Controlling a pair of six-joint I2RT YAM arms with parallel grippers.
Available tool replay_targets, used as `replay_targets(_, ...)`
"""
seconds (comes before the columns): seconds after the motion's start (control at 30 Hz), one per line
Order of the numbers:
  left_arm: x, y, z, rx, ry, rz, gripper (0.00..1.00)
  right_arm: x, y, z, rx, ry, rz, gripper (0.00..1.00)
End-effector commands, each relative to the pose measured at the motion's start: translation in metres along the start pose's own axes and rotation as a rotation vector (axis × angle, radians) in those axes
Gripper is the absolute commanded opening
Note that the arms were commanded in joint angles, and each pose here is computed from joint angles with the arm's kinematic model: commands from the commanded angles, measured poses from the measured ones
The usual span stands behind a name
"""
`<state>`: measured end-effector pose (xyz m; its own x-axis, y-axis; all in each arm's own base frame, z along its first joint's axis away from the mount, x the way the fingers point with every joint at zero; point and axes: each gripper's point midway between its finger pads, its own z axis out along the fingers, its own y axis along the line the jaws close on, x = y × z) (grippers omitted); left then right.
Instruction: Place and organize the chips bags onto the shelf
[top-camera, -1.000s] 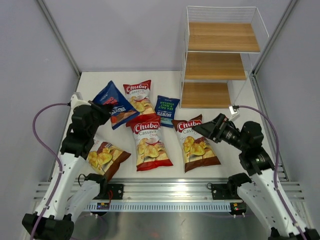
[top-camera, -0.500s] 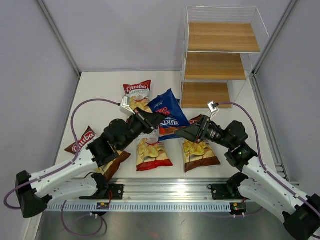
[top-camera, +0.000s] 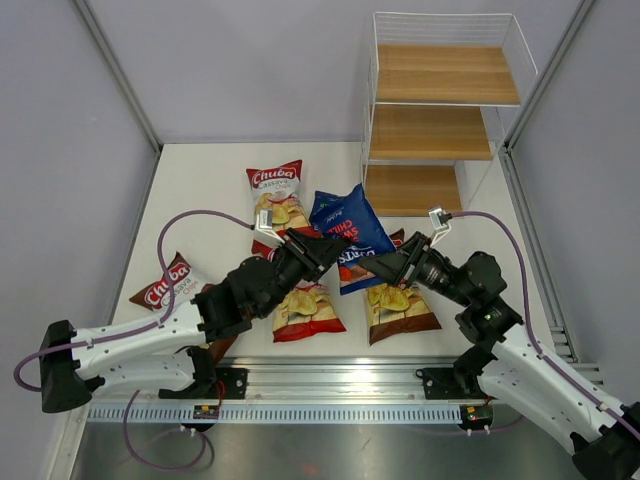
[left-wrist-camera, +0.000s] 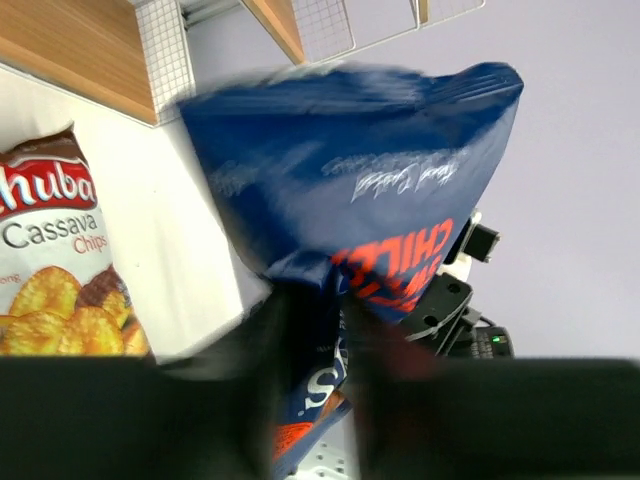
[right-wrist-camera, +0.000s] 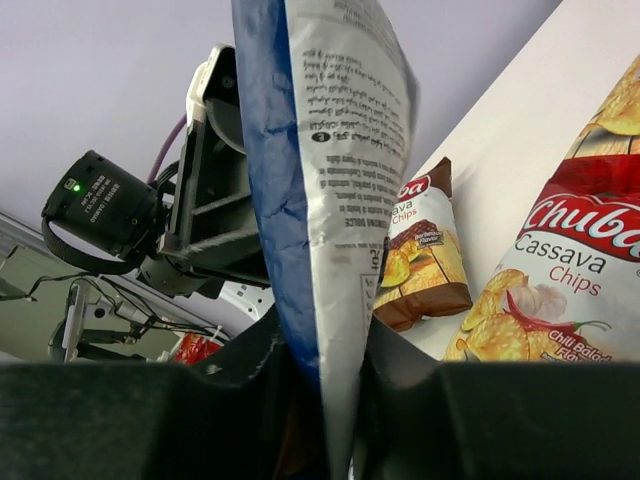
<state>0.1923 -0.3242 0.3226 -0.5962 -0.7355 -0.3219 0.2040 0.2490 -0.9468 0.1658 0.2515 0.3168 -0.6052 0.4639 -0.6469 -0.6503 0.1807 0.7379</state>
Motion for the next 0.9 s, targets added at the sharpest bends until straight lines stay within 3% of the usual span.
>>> replay_targets(0.0, -0.021, -0.026, 0.000, 0.050, -0.087, 0.019, 0.38, -0.010, 0.015, -0.001, -0.052, -0.043, -0.071, 0.26)
replay_targets(0.07, -0.019, -0.032, -0.004, 0.085, -0.067, 0.064, 0.66, -0.012, 0.020, -0.001, -0.062, -0.037, -0.084, 0.20)
replay_targets(0.17, -0.017, -0.039, -0.013, 0.156, -0.043, 0.113, 0.90, -0.012, 0.030, -0.004, -0.089, -0.015, -0.117, 0.11)
replay_targets(0.27, -0.015, -0.045, -0.027, 0.230, -0.016, 0.197, 0.99, -0.006, 0.046, -0.011, -0.136, 0.044, -0.150, 0.09)
replay_targets(0.47, -0.006, -0.064, -0.063, 0.453, 0.049, 0.420, 0.99, 0.012, 0.085, -0.027, -0.255, 0.244, -0.129, 0.09)
replay_targets(0.57, 0.003, -0.073, -0.080, 0.570, 0.086, 0.490, 0.99, 0.022, 0.098, -0.029, -0.304, 0.364, -0.038, 0.08)
replay_targets(0.83, 0.009, -0.098, -0.111, 0.772, 0.116, 0.532, 0.99, 0.031, 0.112, -0.040, -0.350, 0.505, 0.022, 0.09)
replay_targets(0.87, 0.009, -0.100, -0.112, 0.783, 0.118, 0.529, 0.92, 0.032, 0.107, -0.038, -0.309, 0.510, 0.043, 0.09)
